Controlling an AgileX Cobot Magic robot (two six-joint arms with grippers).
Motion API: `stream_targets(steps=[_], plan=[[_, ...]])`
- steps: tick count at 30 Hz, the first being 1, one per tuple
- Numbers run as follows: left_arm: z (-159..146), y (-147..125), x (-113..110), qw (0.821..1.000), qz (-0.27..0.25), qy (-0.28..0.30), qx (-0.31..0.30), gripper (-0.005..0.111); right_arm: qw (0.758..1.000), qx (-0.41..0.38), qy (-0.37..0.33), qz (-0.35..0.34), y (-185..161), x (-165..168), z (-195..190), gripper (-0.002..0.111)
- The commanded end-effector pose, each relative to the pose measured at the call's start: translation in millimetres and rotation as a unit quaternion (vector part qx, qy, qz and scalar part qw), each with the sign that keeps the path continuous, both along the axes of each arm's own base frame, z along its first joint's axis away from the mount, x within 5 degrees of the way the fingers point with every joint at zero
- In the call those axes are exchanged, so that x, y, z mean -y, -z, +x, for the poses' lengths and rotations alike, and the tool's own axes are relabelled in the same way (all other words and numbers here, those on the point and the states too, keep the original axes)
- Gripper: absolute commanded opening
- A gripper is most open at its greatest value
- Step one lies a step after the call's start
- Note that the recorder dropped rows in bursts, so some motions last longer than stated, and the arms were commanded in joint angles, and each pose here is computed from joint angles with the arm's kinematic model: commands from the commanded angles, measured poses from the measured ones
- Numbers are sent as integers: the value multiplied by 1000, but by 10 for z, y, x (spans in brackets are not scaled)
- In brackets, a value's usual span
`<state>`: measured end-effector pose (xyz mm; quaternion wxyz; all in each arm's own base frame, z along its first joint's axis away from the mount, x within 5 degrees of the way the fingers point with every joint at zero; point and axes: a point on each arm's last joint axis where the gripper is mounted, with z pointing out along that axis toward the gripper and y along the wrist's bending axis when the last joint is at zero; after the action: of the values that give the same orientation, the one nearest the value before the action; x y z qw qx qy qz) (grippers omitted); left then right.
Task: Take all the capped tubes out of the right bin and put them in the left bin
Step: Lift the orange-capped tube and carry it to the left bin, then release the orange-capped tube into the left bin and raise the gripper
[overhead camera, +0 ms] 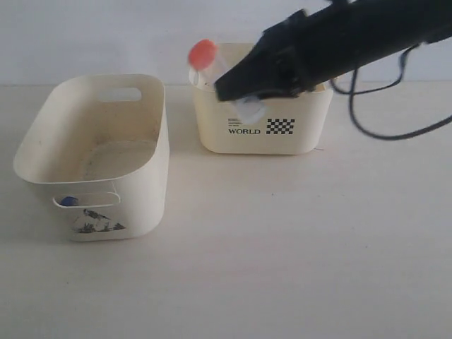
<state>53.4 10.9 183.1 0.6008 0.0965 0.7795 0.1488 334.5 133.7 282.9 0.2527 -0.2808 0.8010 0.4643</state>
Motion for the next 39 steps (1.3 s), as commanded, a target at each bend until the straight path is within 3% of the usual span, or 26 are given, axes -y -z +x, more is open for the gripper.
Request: stream_targets(steps=[1,8,14,19,22,26,27,28,31,34,39], plan=[[0,-14,0,1000,-4,-1,3,4,996,26,-83,16,226,-679,-88,0],[0,-14,0,1000,-4,-1,3,4,989,119,-88,13,151,-1476,85,0],[0,-14,0,1000,-4,-1,3,4,992,128,16,13,186,-1648,545,0],[0,-14,0,1000,-4,-1,3,4,992,124,-8,11,284,-1732,614,2],[0,-14,0,1000,-4,-1,3,4,993,118,-3,11,286,-1730,619,20],[0,-14,0,1000,-4,-1,3,4,995,103,10,12,289,-1719,633,67],[0,-14,0,1000,-4,-1,3,4,996,91,18,9,298,-1714,637,75],[0,-14,0,1000,-4,-1,3,4,997,80,23,5,308,-1709,638,77],[0,-14,0,1000,-4,-1,3,4,998,58,25,3,321,-1700,628,56],[0,-14,0,1000,-4,-1,3,4,999,43,-22,5,266,-1651,554,4],[0,-14,0,1000,-4,-1,3,4,991,74,-99,-54,43,-1411,414,0]])
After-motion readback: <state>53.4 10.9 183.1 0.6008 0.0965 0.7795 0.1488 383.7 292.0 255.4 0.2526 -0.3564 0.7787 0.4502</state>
